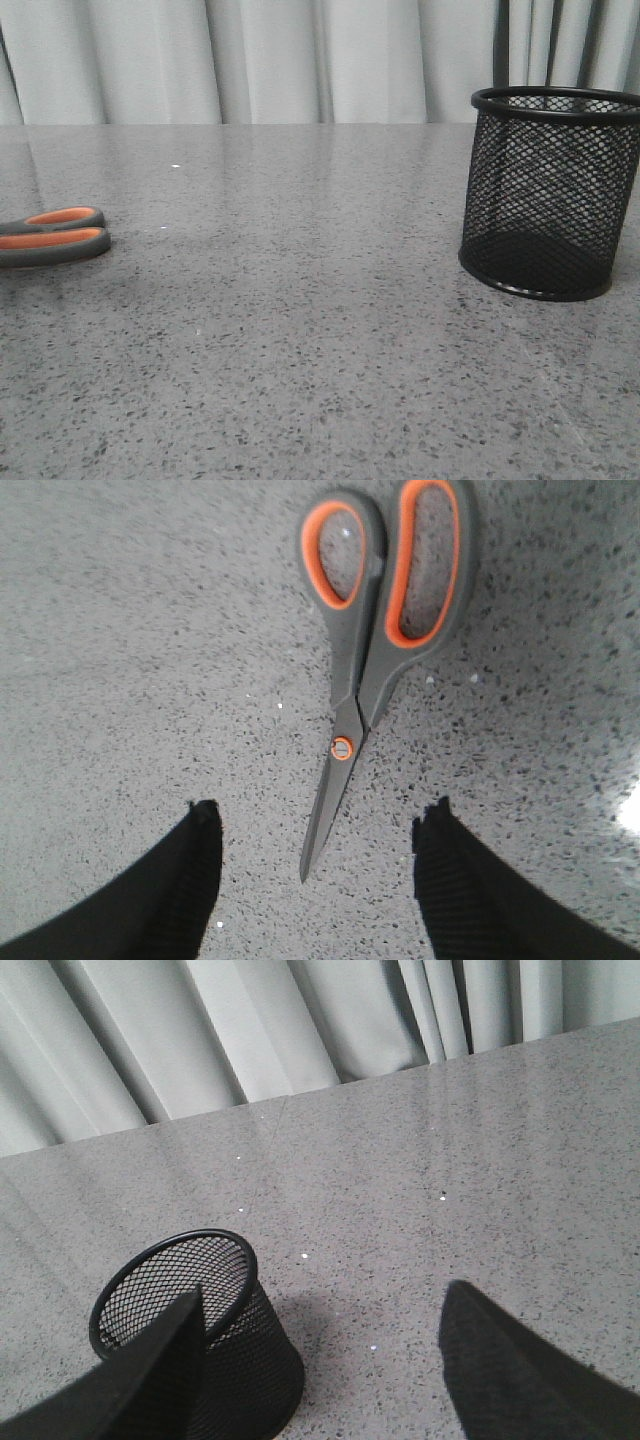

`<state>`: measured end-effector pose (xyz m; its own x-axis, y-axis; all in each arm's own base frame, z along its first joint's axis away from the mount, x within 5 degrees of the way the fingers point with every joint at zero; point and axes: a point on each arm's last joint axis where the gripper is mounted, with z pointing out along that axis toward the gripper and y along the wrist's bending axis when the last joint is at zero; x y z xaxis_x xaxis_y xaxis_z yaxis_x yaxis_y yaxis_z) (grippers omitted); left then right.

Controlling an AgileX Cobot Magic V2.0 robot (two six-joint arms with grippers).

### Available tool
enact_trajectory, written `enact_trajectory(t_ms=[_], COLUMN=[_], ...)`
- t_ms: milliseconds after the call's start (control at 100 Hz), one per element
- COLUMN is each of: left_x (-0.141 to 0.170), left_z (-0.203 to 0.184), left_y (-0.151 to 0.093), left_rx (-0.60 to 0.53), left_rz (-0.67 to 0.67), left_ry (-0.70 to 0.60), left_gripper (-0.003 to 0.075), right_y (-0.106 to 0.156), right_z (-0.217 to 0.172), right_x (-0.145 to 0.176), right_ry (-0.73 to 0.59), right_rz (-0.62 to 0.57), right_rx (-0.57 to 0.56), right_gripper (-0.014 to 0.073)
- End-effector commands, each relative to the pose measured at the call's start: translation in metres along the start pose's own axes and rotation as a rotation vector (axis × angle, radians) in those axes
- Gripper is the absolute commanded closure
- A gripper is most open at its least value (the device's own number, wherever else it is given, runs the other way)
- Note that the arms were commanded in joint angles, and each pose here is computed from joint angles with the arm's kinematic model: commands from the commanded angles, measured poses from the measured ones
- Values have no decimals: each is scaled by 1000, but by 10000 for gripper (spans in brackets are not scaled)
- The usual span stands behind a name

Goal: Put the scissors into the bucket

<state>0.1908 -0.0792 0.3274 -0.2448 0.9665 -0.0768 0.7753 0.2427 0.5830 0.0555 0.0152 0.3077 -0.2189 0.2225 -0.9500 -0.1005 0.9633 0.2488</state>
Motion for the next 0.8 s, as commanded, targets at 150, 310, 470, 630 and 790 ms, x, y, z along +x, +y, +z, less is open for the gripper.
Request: enact_trajectory(t_ms=[150,310,470,630,790], left_x=[-9,-11,-3,0,-13], left_z=[22,44,55,61,66], left_y=[6,2,10,24,33], left_rx=[59,205,284,312,334], left_rz=[259,286,233,162,203], left_ry=[132,111,61,24,-42], left_gripper=[336,367,366,363,363], right_y=[3,3,4,5,4], right_z=[-2,-2,-2,-2,-2], right_x=[-16,-16,-16,-15,-16], right_ry=[-82,-85,-80,-77,-84], right_rz=[-20,-21,-23,-29,-37], right_rx=[-17,-23,-40,-51,-46], right_gripper=[144,145,145,145,145])
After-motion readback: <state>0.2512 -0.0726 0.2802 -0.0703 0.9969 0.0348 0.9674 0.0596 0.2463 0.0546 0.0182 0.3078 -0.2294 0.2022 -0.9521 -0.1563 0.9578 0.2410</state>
